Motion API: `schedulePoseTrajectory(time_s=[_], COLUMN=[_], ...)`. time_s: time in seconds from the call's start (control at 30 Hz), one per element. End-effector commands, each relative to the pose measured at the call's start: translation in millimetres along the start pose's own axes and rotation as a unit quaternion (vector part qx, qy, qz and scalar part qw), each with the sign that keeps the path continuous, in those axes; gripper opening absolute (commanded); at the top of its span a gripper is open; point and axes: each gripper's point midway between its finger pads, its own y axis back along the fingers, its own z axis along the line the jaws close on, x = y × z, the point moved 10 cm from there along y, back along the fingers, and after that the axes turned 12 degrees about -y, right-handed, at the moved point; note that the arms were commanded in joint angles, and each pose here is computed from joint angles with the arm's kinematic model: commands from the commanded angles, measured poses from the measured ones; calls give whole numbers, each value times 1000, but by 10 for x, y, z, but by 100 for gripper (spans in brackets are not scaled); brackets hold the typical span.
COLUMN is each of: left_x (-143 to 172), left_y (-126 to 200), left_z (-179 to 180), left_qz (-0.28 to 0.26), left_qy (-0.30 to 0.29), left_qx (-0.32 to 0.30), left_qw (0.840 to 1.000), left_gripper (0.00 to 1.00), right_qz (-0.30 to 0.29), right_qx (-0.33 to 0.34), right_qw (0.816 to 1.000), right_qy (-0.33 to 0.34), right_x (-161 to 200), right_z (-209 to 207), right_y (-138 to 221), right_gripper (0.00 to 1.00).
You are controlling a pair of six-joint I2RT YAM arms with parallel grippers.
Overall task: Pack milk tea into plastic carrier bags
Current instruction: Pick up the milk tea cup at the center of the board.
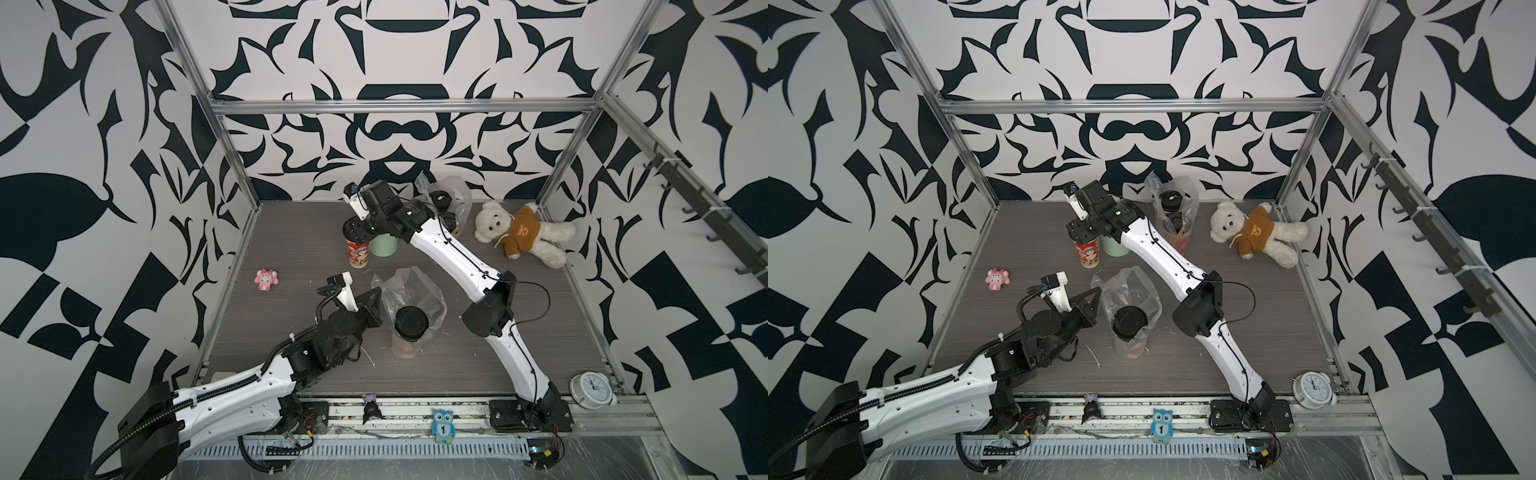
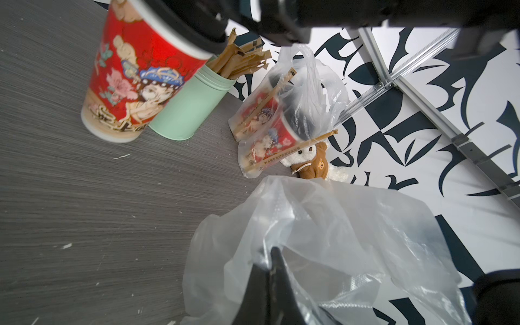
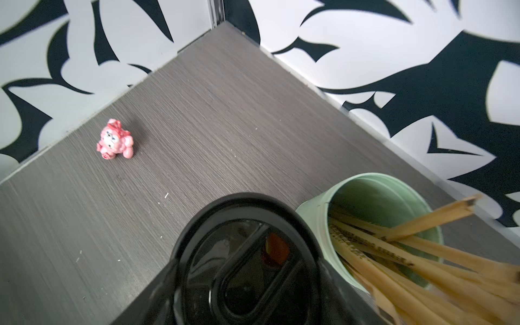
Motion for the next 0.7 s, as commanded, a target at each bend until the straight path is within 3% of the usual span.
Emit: schedulePoseTrajectory(time_s=[0.0,0.4,0.67], left_x=[11,-1,-7], left_y=[-4,-38,-108], left_z=[21,-24,-108], left_qz=[-5,-8,-3], left_qy=[4,3,-3], left_qx=[-4,6,23], left_qw=[1000,1000,1000], left_gripper=[0,0,0], right_qz=[-70,-107,-91], right_qx=[-29,-45,-31], right_qw=[997,993,995], right_qy=[-4,-4,-15], right_x=[-307,-435,-299], right_z=[96,133,87], right_y=[593,1454,1993], right_gripper=[74,73,70])
